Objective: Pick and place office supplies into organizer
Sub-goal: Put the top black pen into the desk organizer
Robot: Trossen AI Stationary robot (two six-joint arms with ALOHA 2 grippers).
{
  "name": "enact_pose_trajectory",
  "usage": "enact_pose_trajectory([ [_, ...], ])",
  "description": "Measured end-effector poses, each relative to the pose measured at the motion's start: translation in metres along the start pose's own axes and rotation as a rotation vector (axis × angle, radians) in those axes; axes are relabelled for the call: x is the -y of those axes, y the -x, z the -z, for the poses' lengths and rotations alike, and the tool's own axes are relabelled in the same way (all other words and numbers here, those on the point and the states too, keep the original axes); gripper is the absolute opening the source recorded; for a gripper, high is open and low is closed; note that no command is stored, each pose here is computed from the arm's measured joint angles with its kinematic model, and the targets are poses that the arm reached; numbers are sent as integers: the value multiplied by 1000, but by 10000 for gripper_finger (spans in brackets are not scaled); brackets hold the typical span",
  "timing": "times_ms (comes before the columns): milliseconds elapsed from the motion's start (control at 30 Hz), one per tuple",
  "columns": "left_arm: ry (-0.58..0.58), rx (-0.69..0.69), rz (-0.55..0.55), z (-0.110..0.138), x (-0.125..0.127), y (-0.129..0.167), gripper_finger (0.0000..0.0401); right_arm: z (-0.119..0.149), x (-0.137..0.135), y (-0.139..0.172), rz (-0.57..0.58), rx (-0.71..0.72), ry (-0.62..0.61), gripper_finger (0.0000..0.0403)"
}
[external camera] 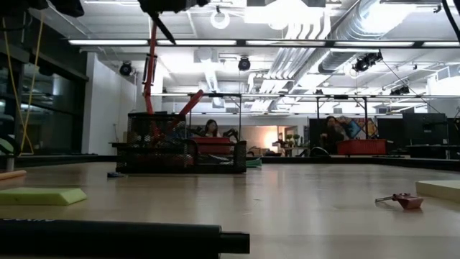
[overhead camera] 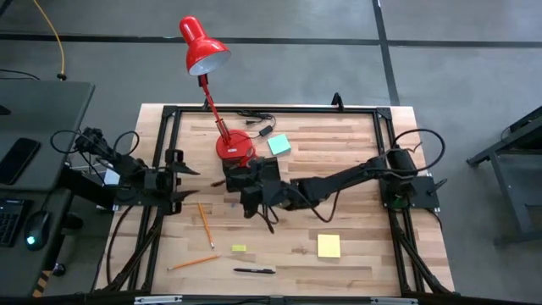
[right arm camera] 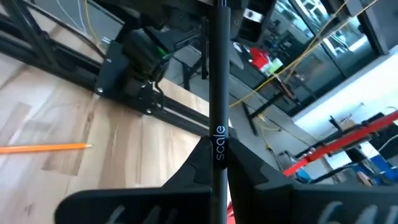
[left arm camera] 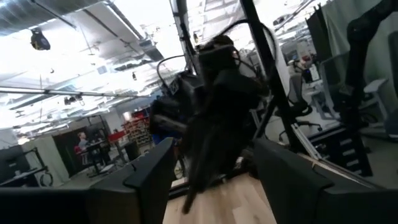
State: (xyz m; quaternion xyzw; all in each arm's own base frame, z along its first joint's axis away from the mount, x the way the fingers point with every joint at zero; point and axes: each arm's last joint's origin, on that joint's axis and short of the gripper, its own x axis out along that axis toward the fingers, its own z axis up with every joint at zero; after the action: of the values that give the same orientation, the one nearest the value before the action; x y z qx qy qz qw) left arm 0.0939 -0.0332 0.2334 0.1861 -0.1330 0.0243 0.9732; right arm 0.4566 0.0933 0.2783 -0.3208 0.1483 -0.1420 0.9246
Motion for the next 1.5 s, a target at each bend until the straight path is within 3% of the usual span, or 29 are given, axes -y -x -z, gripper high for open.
enact_pose_trajectory([
  [233, -9, -5, -4, 0, 1, -2, 203, 6, 14, -11, -51, 55, -45, 0],
  [600, -42, 1, -36, -1, 4, -11, 202, 3, 13, -11, -119, 128, -79, 0],
  [1500, -48, -6, -55, -1, 19, -40, 186, 4, 15, -14, -173, 171, -122, 0],
])
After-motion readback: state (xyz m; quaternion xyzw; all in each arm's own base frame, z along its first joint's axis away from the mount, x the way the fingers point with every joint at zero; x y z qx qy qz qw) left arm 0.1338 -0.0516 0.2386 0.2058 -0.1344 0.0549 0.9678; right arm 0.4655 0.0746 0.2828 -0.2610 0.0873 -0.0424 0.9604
